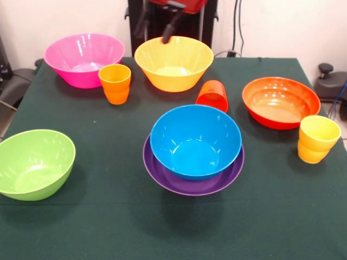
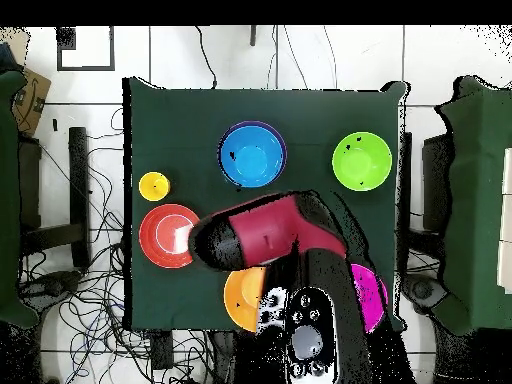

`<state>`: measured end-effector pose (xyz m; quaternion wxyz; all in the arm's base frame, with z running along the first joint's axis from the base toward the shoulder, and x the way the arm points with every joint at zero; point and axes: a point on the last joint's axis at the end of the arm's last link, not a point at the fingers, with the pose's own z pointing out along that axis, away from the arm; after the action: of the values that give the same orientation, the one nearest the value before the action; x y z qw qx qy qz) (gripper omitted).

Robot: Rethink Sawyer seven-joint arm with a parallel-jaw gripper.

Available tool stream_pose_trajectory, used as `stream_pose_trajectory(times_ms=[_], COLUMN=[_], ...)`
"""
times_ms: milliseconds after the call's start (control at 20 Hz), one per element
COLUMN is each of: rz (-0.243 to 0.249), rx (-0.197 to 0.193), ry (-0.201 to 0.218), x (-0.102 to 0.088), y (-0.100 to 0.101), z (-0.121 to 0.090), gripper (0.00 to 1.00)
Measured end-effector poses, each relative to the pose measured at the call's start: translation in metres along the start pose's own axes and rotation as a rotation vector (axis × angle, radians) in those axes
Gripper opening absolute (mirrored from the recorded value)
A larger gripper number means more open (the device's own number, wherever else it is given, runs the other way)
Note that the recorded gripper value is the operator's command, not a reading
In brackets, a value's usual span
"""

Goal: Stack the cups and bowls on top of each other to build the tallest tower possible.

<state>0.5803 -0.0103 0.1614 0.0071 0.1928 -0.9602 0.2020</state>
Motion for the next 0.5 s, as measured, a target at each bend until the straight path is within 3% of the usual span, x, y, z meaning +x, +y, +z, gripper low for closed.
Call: stream_pose_trajectory(times_ms=[250,350,400,500], rz=[-0.01,-0.008,0.001,0.009], rx=[-0.058,-0.074,-0.111,-0.135], ry=[0.006,0.003,-0.006,-0.012], x=[0.01,0.01,0.01,0.009], y=[-0.042,-0.049,-0.059,-0.065], z=[0.027,0.032,0.04,0.044], gripper=[1.0,1.0,1.0,1.0])
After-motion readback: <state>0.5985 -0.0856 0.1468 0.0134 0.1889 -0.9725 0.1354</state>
